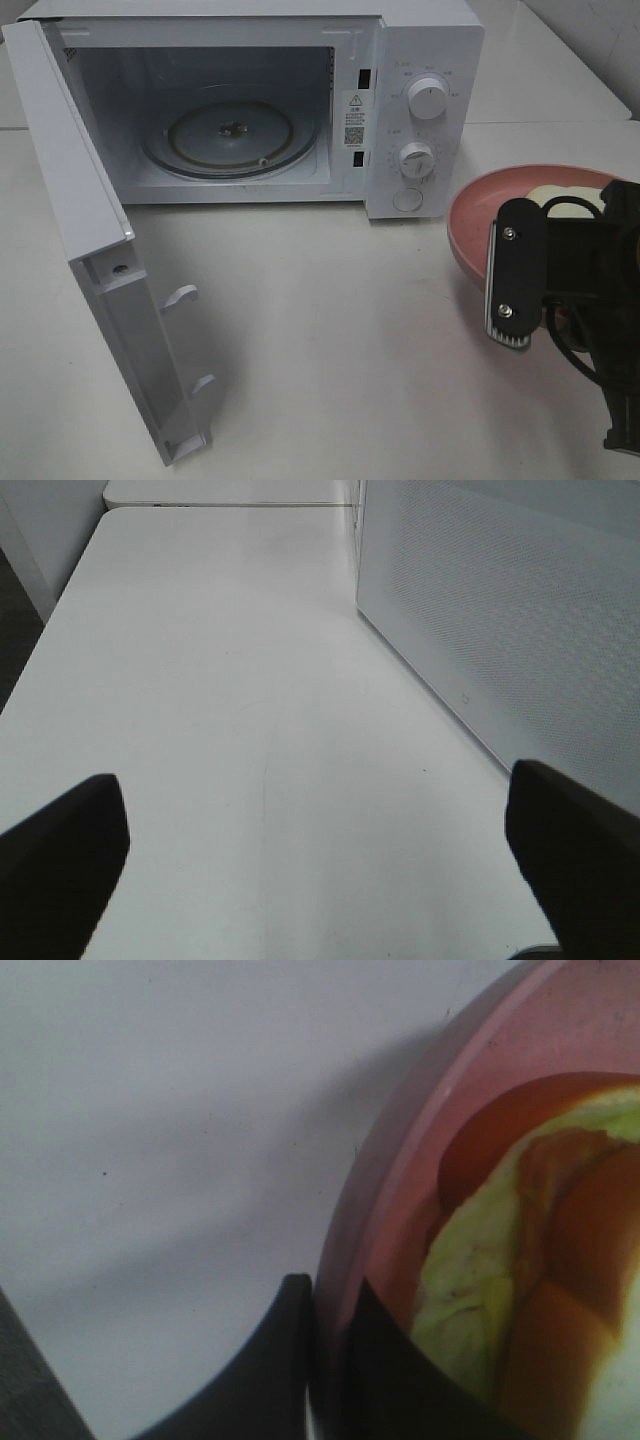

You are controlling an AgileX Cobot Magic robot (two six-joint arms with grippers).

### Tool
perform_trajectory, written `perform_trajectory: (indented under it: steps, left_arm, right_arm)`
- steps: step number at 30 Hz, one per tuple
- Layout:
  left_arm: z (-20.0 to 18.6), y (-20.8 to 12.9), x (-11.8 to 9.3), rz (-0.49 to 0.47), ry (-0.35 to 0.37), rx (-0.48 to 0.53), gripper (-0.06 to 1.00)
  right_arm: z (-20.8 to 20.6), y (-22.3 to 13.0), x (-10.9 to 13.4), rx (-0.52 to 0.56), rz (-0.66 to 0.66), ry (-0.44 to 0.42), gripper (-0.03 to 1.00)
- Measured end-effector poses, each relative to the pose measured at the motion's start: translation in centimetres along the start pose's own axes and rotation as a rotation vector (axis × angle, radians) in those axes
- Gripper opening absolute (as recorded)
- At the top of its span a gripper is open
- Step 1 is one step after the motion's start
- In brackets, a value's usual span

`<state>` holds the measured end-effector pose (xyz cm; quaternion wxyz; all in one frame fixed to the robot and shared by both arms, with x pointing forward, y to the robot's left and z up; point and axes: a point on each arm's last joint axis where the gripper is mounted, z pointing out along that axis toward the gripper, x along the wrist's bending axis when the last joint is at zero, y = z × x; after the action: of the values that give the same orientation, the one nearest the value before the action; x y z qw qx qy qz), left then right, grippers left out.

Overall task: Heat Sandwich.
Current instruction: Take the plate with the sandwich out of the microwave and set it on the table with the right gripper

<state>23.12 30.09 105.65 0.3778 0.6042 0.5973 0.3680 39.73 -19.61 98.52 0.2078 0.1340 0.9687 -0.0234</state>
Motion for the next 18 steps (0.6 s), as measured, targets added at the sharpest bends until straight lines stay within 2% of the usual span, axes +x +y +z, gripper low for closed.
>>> perform_trajectory:
  steps: [2,8,10,18]
  left_arm:
    - [0.0,0.0,0.0,0.0,0.0,0.0,0.97]
    - [0.0,0.0,0.0,0.0,0.0,0.0,0.97]
    - [0.0,0.0,0.0,0.0,0.0,0.0,0.97]
    - [0.0,0.0,0.0,0.0,0.0,0.0,0.97]
  right_arm:
    - [0.0,-0.1,0.03,0.012,0.123,0.003,0.06]
    - [-0.01,-0.38,0.11,0.043,0.28,0.006,0.06]
    - [-0.02,-0.65,0.19,0.074,0.393,0.006,0.06]
    - [-0.04,-0.86,0.25,0.099,0.577,-0.001,0.06]
